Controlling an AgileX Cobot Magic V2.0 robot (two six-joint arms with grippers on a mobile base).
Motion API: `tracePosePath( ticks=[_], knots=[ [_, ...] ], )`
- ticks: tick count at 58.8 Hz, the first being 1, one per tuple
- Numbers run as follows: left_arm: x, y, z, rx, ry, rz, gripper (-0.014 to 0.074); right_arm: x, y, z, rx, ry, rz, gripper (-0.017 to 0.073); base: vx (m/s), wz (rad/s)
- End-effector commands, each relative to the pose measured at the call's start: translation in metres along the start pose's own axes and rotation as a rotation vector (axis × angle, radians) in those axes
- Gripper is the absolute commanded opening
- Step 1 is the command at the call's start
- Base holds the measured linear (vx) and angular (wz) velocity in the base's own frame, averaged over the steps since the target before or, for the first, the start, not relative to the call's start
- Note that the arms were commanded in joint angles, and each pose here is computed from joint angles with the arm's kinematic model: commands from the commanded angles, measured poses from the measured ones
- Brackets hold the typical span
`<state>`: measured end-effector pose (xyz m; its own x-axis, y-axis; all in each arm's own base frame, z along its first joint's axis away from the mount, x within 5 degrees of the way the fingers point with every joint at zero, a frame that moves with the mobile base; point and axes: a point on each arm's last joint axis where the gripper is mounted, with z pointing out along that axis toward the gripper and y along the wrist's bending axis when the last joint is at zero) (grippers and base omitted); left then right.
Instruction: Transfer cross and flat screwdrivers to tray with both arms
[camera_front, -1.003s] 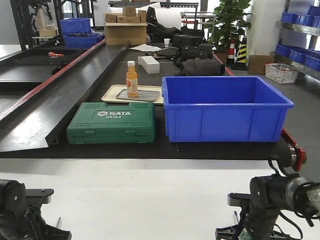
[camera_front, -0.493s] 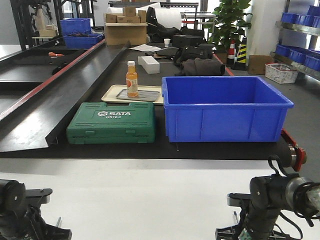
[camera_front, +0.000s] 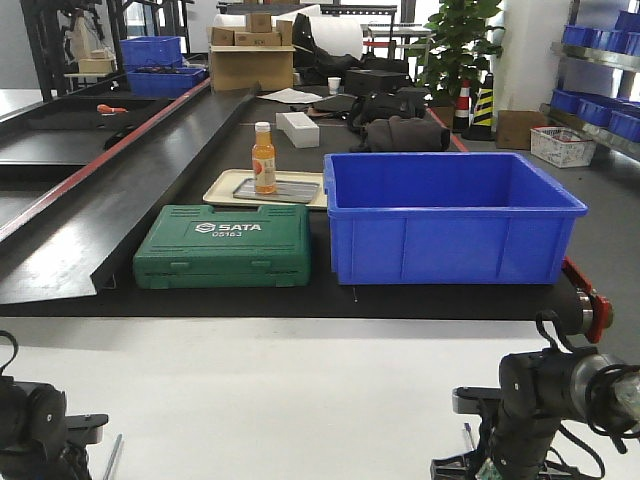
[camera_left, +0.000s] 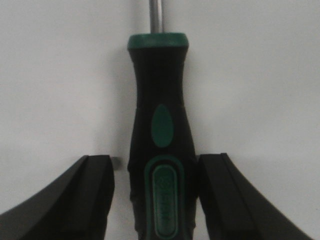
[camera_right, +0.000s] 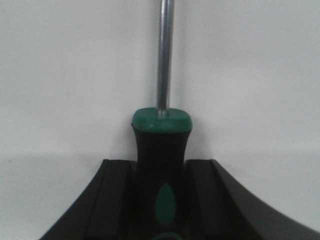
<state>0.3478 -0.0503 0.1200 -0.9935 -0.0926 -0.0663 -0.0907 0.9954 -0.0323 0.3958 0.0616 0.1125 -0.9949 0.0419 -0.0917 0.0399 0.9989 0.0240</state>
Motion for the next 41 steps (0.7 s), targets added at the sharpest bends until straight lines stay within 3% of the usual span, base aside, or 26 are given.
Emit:
tracePosePath(
  ticks=[1, 15, 29, 41],
  knots=[
    [-0.01, -0.005, -0.019, 0.029, -0.093, -0.012, 0.05, -0.008, 0.0, -0.018, -0.017, -0.08, -0.013, -0.001, 0.0, 0.0],
    [-0.014, -0.006, -0.017, 0.038, -0.136, -0.01, 0.05, -0.008, 0.0, -0.018, -0.016, -0.075, -0.018, -0.001, 0.0, 0.0],
    [-0.012, -0.005, -0.005, 0.027, -0.089, -0.009, 0.05, -0.007, 0.0, -0.018, -0.015, -0.069, -0.018, -0.001, 0.0, 0.0],
    [-0.011, -0.005, -0.001, 0.021, -0.068, 0.025, 0.0478, -0.007, 0.0, -0.018, -0.015, -0.069, -0.022, -0.001, 0.0, 0.0]
  ],
)
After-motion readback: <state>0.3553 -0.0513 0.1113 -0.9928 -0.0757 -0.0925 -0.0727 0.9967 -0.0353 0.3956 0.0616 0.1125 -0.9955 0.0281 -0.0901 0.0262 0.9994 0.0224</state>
